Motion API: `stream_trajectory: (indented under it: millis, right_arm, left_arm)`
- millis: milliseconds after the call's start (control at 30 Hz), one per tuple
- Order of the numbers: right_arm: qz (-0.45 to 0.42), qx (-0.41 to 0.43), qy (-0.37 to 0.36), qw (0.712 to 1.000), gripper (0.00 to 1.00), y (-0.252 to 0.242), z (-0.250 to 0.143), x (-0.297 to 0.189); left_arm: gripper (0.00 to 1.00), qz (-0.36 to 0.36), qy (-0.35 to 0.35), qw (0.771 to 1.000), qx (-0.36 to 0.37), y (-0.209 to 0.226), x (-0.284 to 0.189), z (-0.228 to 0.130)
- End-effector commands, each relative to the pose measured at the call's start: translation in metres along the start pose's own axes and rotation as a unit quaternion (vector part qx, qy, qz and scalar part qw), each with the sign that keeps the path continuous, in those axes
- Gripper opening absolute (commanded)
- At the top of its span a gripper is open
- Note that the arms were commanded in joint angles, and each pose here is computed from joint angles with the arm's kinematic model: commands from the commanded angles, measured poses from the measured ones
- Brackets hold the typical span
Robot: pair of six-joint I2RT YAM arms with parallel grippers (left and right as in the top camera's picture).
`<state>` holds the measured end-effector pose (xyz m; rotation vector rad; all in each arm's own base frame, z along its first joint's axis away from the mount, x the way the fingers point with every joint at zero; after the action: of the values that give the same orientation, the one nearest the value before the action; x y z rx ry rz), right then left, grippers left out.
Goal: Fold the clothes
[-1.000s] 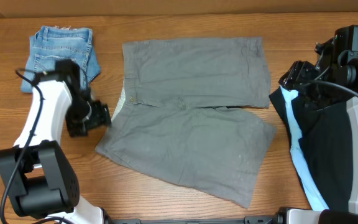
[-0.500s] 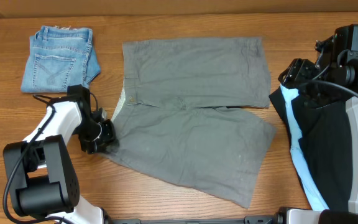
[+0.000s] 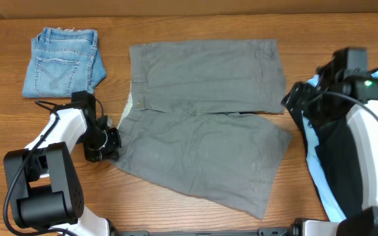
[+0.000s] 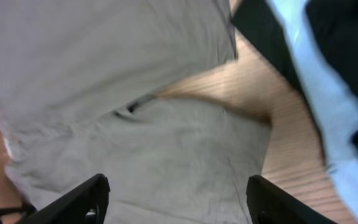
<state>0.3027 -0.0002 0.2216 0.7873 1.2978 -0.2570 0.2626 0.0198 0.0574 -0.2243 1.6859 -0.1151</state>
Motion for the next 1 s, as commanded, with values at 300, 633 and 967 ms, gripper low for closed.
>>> stream_trajectory:
  millis: [300,633,967]
  right_arm:
    - [-0.031,0.065,0.179,0.981,0.71,-0.049,-0.071,0.058]
    - [-0.06,0.092,0.234,0.966,0.68,-0.078,-0.111,0.069]
    - [-0.096,0.171,0.262,0.945,0.68,-0.112,-0.158,0.074]
  left_arm:
    - [0.04,-0.009,0.003,1.0,-0.003,-0.003,-0.01,0.003]
    - [0.04,-0.009,0.006,1.0,-0.004,-0.003,-0.01,0.002]
    - [0.04,-0.008,-0.002,1.0,-0.001,-0.003,-0.01,0.006]
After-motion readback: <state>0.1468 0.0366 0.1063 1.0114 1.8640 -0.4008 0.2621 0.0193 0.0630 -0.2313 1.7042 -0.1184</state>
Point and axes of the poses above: each gripper's point midway between its finger pads, its own x axis out along the fingers, its own y axis along the line the jaws close on, z = x × y, the point moved 6 cm from there along -x, back along the fingers, and after that the axes turned 15 degrees about x, right-handed, at the moved point
